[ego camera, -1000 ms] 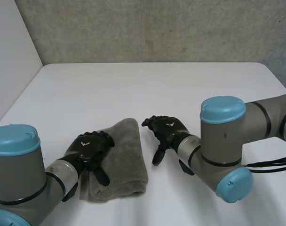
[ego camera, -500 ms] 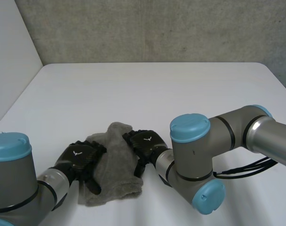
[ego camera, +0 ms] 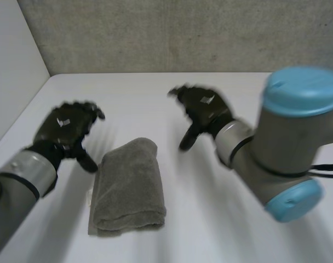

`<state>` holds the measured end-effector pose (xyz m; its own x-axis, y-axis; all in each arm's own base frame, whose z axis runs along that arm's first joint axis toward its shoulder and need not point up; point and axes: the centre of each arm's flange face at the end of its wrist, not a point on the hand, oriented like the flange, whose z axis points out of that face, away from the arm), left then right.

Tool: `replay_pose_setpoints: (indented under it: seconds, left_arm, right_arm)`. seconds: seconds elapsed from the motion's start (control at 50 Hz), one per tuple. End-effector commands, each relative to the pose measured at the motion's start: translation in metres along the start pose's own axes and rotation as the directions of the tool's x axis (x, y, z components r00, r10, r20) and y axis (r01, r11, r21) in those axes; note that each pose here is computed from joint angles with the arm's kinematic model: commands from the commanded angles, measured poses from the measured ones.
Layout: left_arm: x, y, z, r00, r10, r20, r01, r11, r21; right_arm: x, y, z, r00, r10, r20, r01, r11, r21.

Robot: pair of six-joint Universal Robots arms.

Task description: Fold the towel.

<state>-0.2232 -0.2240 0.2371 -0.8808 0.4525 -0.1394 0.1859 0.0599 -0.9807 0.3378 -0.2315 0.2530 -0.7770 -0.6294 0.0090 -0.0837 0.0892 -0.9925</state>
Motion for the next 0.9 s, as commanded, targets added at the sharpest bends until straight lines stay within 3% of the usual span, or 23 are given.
replay_pose_setpoints:
  seconds: [0.02, 0.12, 0.32, 0.9]
  left_arm:
    - [-0.008, -0.066, -0.008, 0.993, -0.114, 0.004, 0.112, 0.982, 0.153]
    - [-0.015, -0.093, -0.013, 0.985, -0.174, 0.007, 0.171, 0.974, 0.146]
    - [-0.016, -0.095, -0.013, 0.983, -0.184, 0.013, 0.181, 0.976, 0.121]
    - [-0.015, -0.086, -0.011, 0.981, -0.189, 0.04, 0.186, 0.979, 0.084]
  right_arm:
    - [0.051, -0.071, -0.037, 0.952, -0.055, -0.3, 0.107, 0.981, 0.16]
    - [0.065, -0.077, -0.049, 0.917, -0.152, -0.369, 0.194, 0.978, 0.081]
    - [0.07, -0.064, -0.054, 0.916, -0.167, -0.364, 0.174, 0.985, -0.016]
    - [0.079, -0.064, -0.054, 0.915, -0.114, -0.386, 0.125, 0.992, 0.004]
